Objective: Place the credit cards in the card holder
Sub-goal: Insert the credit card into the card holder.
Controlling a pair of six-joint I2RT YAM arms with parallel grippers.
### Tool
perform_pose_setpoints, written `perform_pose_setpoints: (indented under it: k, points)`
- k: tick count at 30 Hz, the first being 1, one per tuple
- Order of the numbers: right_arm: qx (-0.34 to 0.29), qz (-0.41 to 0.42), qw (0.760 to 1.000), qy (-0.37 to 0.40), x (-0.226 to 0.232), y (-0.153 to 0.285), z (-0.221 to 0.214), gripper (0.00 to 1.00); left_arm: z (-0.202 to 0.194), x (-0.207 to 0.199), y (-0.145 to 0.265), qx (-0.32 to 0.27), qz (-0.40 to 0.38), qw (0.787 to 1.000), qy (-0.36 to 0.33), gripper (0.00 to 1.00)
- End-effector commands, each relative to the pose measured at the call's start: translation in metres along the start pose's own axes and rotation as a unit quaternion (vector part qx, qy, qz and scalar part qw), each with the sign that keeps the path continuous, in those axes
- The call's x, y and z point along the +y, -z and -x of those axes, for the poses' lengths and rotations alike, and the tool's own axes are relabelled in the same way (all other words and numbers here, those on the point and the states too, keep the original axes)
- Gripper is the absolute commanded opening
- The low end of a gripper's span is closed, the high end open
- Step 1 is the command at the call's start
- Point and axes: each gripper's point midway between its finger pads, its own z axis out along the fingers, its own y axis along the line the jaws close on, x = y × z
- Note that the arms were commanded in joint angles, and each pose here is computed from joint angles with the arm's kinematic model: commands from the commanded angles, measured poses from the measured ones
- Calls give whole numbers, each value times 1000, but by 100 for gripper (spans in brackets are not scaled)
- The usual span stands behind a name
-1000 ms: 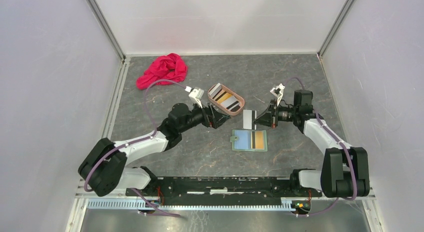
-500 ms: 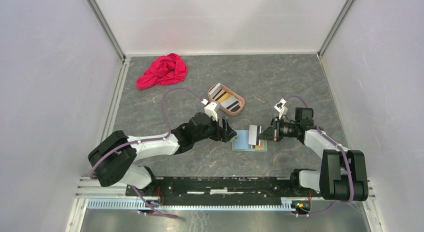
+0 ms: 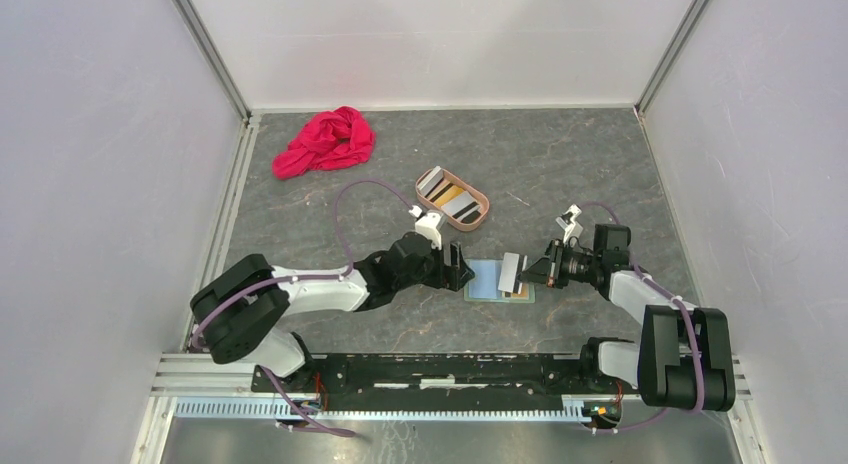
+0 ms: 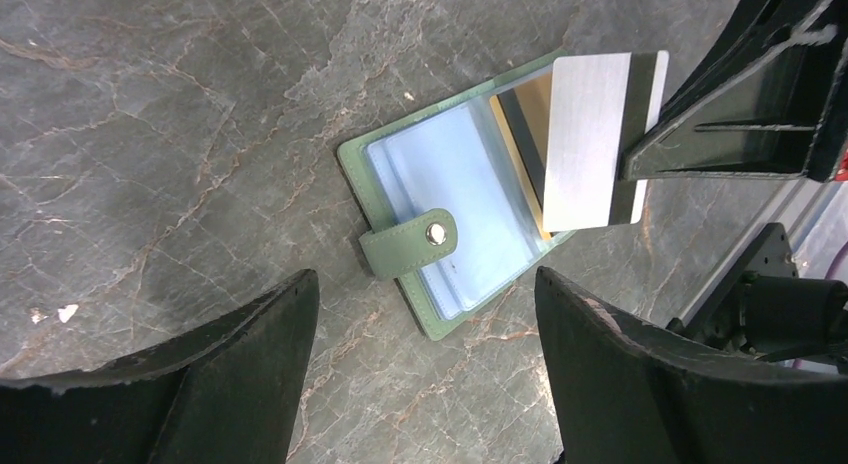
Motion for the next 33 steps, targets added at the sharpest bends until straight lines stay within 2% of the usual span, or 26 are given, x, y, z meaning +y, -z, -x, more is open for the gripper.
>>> perform_pose_setpoints:
  k: [1,20,33]
  points:
    - [-13,-4,1000,0,-4,-1,6,0,16,-15,-9,-26,-10,1000,13,85]
    - [4,-14,999,-33,-16,-5,-3,0,-4,-12,-29,30,13,999,0,67]
    - [6,5,999,-52,-12,-7,-5,0,-11,-12,-34,52,14,999,-3,61]
